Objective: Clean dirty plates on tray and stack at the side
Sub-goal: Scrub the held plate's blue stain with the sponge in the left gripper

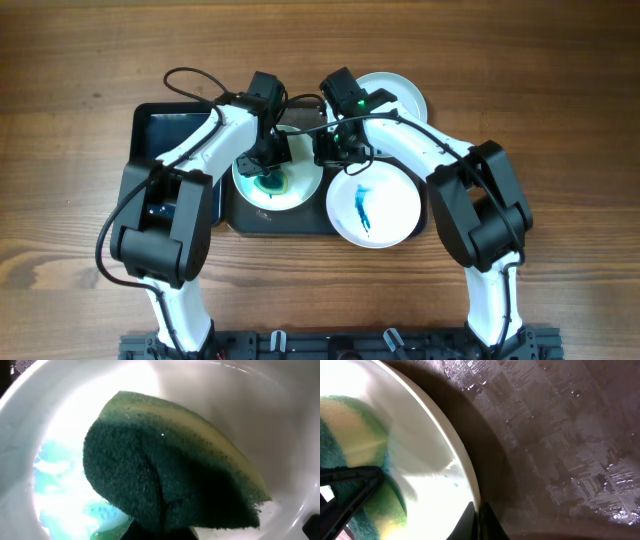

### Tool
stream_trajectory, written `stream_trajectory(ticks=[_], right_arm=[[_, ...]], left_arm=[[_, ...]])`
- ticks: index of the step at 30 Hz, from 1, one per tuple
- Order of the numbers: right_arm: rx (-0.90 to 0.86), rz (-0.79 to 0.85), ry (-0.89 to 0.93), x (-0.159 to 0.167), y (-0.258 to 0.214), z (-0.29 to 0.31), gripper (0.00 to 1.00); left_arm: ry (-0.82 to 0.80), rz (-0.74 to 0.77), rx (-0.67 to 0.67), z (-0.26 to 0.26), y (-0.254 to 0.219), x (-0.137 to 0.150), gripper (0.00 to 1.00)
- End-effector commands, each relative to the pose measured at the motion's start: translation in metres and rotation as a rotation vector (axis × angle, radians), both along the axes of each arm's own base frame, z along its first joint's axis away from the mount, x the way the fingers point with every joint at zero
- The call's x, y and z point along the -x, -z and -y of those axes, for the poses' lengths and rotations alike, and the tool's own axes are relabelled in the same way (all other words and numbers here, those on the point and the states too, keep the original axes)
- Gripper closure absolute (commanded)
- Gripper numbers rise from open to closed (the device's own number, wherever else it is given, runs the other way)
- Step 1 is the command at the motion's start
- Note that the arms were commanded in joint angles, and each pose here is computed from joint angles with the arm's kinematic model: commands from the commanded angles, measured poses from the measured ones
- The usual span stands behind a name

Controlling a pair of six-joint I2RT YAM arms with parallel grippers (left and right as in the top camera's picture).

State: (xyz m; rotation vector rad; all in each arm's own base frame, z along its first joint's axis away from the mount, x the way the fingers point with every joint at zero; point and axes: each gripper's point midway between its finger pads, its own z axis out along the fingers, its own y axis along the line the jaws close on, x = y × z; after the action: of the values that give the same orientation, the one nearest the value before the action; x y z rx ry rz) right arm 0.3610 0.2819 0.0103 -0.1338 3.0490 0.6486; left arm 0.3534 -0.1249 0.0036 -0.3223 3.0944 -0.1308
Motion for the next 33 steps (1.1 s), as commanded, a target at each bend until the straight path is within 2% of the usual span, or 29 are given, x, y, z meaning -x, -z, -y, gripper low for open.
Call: stream_trajectory(ticks=[1,3,4,10,13,15,19,21,24,28,30,33], right_arm=[[-0.035,-0.055,-0.005,0.006,0.012,0.002,0.96],[-0.043,-0.064,0.006,0.005,0.014,0.005,0.96],[-0.05,-0.068,0.01,0.005,0.014,0.007,0.96],[-0.052,-0.077,0.018,0.005,0.016,0.01,0.96],[-0.049,-0.088,0.028,0.007,0.018,0.011,0.96],[-0.049,-0.088,0.031,0.007,0.018,0.012,0.96],[-0.049,-0.089,0.034,0.007,0.018,0.012,0.96],[-0.051,-0.086,0.034,0.006,0.018,0.012,0.96],[-0.051,-0.086,0.034,0.006,0.018,0.011,0.96],[-0.053,-0.086,0.029,0.006,0.018,0.011,0.96],[-0.054,-0.081,0.022,0.006,0.018,0.011,0.96],[-0.054,-0.08,0.019,0.006,0.018,0.011,0.96]], left_arm=[[0.249,-0.064,0.253,0.044,0.011,0.017,0.96],[0.332,-0.068,0.36,0.06,0.004,0.024,0.96],[0.325,-0.07,0.345,0.057,0.005,0.023,0.96],[-0.057,-0.037,-0.145,-0.027,0.011,0.002,0.96],[-0.207,-0.009,-0.322,-0.06,-0.004,0.0,0.96],[-0.234,0.005,-0.37,-0.068,-0.009,-0.001,0.96],[-0.246,-0.008,-0.346,-0.063,-0.007,0.001,0.96],[-0.239,-0.021,-0.288,-0.05,-0.005,0.002,0.96],[-0.147,-0.032,-0.136,-0.016,0.0,0.0,0.96],[0.131,0.006,0.152,0.052,-0.005,-0.006,0.96],[0.197,0.039,0.178,0.064,-0.007,-0.009,0.96],[0.181,0.075,0.121,0.059,-0.006,-0.017,0.96]])
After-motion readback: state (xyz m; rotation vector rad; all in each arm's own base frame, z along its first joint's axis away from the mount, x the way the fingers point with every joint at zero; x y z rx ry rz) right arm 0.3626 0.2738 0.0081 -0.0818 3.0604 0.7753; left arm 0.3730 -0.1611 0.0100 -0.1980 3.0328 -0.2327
